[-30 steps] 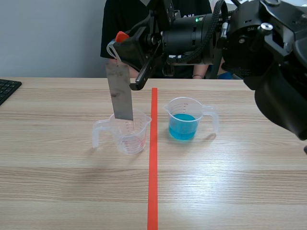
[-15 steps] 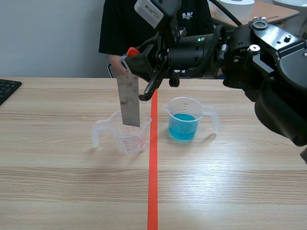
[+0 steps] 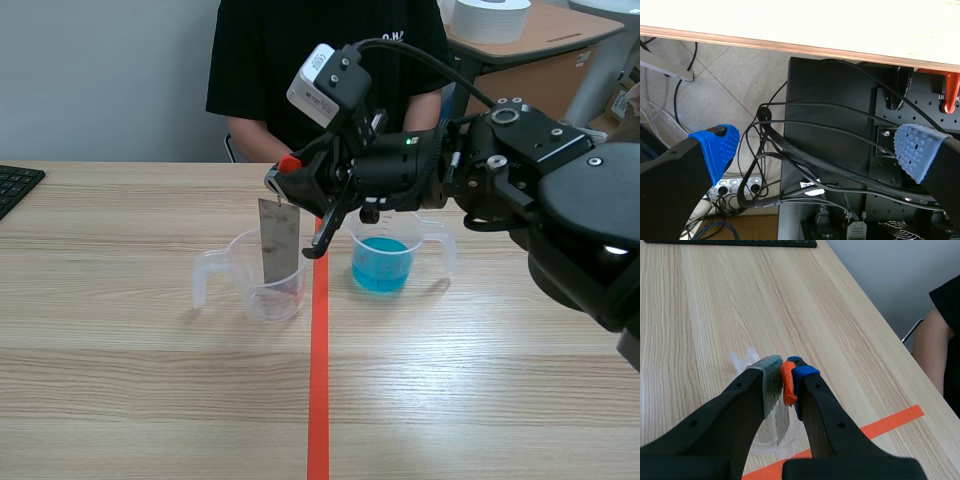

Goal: Do the redox reaction experiment.
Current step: 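Put the plate into the left beaker, then return to the home posture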

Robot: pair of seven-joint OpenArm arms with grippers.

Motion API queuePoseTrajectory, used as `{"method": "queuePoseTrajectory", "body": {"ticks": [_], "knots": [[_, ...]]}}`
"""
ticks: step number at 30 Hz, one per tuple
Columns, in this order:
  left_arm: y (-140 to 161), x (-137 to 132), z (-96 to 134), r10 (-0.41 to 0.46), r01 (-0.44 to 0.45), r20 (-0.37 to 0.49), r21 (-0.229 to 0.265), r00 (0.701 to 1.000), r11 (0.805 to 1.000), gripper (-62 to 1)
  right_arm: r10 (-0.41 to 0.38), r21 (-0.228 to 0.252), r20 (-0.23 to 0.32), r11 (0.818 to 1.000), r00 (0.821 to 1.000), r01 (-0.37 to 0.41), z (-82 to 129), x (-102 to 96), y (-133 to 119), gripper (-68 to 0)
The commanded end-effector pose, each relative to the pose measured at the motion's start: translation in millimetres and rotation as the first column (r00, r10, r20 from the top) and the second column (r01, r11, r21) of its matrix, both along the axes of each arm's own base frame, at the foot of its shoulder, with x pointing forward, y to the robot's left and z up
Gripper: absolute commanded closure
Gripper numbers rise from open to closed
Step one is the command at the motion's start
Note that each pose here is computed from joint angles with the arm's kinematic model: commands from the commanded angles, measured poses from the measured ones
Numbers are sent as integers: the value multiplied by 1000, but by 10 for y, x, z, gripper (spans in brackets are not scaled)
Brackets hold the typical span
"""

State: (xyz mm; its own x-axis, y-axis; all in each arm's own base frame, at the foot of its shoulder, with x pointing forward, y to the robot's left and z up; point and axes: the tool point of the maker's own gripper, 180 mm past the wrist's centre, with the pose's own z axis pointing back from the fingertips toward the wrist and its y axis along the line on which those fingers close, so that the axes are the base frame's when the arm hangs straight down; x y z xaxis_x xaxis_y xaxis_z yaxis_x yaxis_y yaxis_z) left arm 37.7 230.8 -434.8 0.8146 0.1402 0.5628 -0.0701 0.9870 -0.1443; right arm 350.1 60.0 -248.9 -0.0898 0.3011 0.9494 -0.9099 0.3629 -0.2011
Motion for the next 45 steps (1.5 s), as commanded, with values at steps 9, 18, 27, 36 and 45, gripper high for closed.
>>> {"method": "queuePoseTrajectory", "body": {"ticks": [9, 18, 27, 36, 45], "knots": [[-10, 3, 30, 2, -2, 12, -6, 1000, 1000, -623, 20, -10, 43, 1000, 999, -19, 89, 20, 46, -212], [-11, 3, 30, 2, -2, 12, -6, 1000, 1000, -623, 112, 76, -6, 991, 994, -111, 146, -197, 223, -569], [-20, 111, 24, -3, 3, 24, -10, 1000, 1000, -623, 219, 269, -57, 943, 974, -196, 496, -509, 485, -679], [-40, 43, -17, -13, 13, -17, -16, 1000, 1000, -623, 231, 225, -25, 949, 973, -219, 687, -607, 194, -679], [-31, 81, 19, -90, 90, -4, 27, 996, 996, -623, 61, 154, -59, 987, 996, -51, 465, -517, -529, -679]]}}
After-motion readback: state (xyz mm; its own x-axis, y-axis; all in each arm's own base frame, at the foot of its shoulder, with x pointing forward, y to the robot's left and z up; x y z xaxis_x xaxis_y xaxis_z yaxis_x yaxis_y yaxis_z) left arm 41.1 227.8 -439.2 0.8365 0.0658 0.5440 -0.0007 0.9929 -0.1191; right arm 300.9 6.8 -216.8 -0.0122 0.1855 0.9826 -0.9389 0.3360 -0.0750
